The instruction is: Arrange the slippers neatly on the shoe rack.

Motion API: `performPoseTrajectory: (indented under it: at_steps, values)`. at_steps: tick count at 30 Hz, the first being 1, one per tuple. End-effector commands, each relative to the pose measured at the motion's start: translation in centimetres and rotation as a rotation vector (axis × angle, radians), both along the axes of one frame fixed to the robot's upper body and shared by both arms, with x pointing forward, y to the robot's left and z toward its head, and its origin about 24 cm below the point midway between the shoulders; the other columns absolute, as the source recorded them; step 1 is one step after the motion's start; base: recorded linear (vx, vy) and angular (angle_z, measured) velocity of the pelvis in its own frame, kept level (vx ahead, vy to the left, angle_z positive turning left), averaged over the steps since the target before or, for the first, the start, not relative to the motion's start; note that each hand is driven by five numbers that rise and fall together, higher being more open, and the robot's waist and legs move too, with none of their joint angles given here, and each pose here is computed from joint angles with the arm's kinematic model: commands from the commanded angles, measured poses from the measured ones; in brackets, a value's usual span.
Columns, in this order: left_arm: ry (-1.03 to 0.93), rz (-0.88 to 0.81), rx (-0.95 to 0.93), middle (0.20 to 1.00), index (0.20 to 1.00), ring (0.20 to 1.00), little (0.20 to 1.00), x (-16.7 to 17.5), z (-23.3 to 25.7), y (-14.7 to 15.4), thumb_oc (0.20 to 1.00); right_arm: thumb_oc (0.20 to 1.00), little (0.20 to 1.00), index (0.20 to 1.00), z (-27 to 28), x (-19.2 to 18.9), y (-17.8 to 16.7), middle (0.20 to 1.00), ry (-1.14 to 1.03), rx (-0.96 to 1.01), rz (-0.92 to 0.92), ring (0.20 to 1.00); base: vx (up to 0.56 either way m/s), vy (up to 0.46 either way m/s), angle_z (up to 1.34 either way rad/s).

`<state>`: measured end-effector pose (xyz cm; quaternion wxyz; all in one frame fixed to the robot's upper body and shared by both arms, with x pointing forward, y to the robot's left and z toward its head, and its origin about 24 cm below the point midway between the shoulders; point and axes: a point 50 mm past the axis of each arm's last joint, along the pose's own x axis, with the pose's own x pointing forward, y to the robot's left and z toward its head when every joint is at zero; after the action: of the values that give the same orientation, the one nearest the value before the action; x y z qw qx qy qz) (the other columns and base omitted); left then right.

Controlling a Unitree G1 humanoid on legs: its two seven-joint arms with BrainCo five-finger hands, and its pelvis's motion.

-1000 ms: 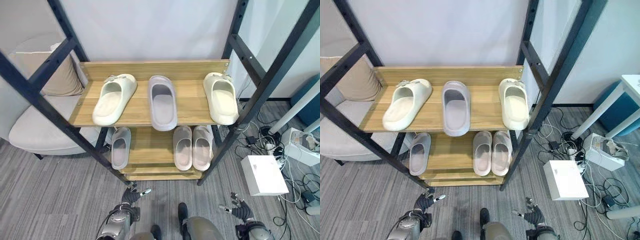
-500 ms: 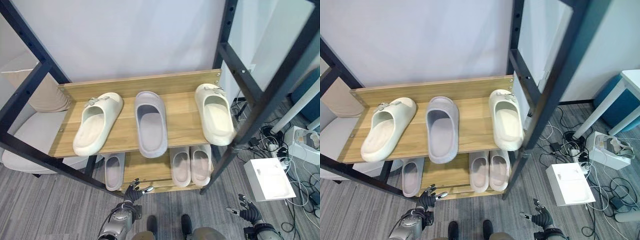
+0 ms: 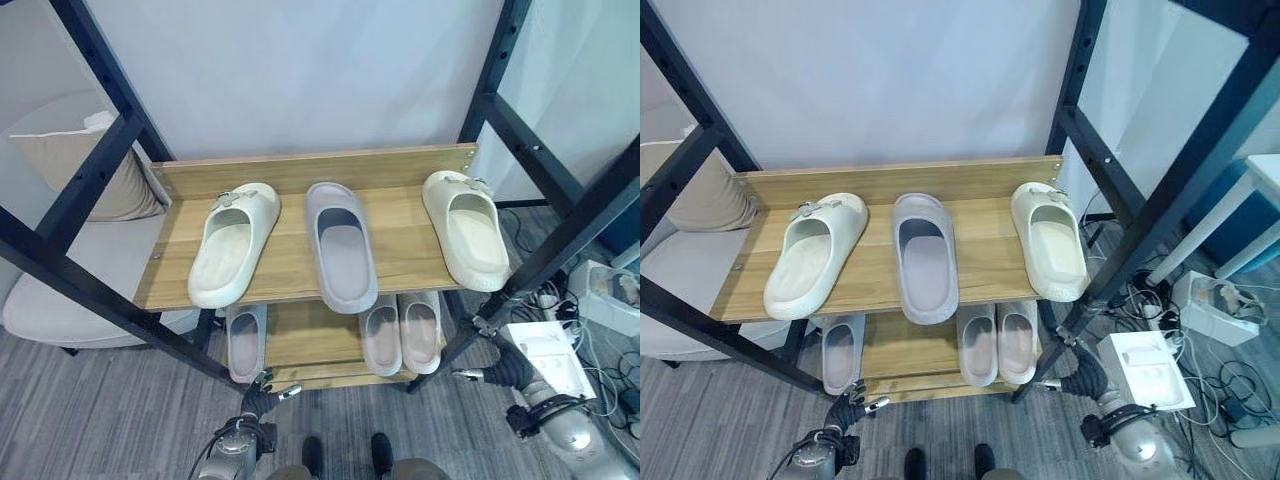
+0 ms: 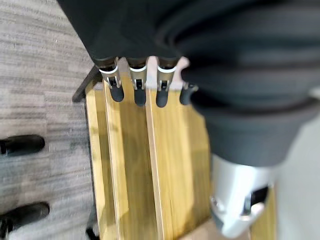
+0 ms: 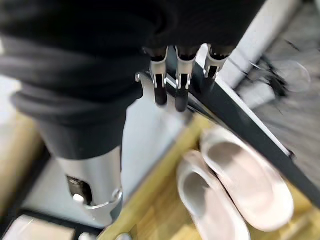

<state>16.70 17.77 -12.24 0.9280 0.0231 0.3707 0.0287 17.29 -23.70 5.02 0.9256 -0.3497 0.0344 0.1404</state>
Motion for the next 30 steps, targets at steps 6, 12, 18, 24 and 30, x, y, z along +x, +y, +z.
performPoseTrajectory:
  at_steps: [6, 12, 18, 24, 30]
  values:
    - [-0.024, -0.038, 0.055, 1.0, 1.0, 1.0, 1.0, 2.0, 0.3, 0.3, 1.0, 1.0, 1.0, 1.0, 5.2, -1.4, 3.2, 1.0, -0.062, 0.109, 0.337, 1.0, -0.01, 0.023, -0.04]
    - [-0.028, -0.014, 0.071, 1.0, 1.0, 1.0, 1.0, 2.1, 0.3, -0.1, 1.0, 1.0, 1.0, 1.0, 6.1, -1.1, 7.2, 1.0, -0.1, 0.328, 0.463, 1.0, -0.01, 0.019, -0.01]
    - [0.011, 0.004, 0.085, 1.0, 1.0, 1.0, 1.0, 1.3, -0.3, 0.1, 1.0, 1.0, 1.0, 1.0, 11.0, -0.8, 8.7, 1.0, -0.35, 0.347, 0.576, 1.0, 0.0, 0.015, 0.03]
    - [0.072, 0.033, 0.081, 1.0, 1.0, 1.0, 1.0, -0.5, -1.3, 0.5, 1.0, 1.0, 1.0, 1.0, 17.5, -0.9, 8.1, 1.0, -0.719, 0.321, 0.61, 1.0, 0.0, 0.012, -0.01]
    - [0.053, 0.052, 0.057, 1.0, 1.0, 1.0, 1.0, -0.5, -1.1, 0.2, 1.0, 1.0, 1.0, 1.0, 19.0, 0.8, 8.1, 1.0, -0.883, 0.271, 0.543, 1.0, 0.0, 0.0, 0.0]
